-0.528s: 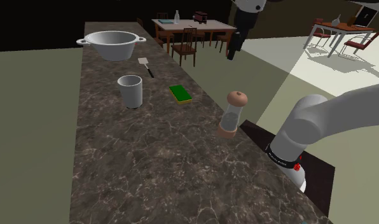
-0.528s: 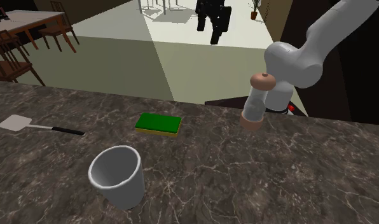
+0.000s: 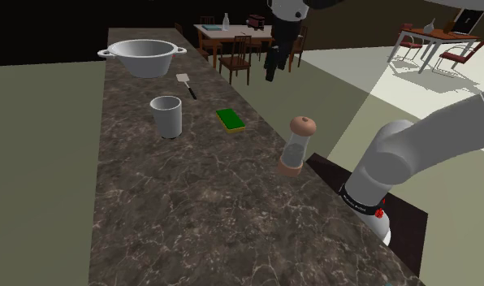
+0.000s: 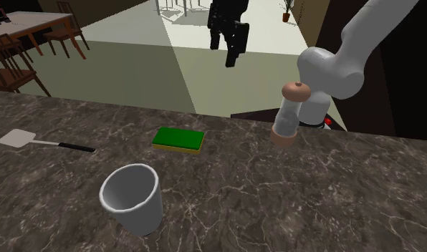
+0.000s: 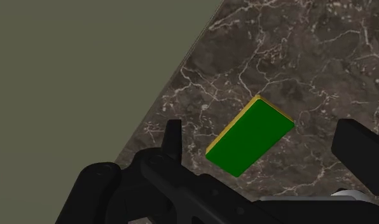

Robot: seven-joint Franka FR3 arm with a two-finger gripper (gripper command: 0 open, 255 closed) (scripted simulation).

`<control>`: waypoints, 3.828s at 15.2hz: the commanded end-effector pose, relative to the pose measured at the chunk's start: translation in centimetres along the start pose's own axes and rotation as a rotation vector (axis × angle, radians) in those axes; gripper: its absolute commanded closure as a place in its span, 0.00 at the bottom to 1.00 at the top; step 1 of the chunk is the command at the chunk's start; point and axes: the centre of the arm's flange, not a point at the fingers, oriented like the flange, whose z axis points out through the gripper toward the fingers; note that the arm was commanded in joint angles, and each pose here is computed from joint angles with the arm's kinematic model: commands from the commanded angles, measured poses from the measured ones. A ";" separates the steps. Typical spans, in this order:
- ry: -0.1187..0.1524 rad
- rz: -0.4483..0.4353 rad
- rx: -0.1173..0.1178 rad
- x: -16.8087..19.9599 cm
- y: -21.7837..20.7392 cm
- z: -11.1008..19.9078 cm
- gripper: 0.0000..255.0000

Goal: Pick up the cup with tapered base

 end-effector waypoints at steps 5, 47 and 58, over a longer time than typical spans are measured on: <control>-0.009 -0.011 0.004 5.9 -5.3 1.7 0.00; -0.045 -0.056 0.014 27.5 -26.7 12.1 1.00; -0.045 -0.056 0.014 27.8 -26.1 6.9 1.00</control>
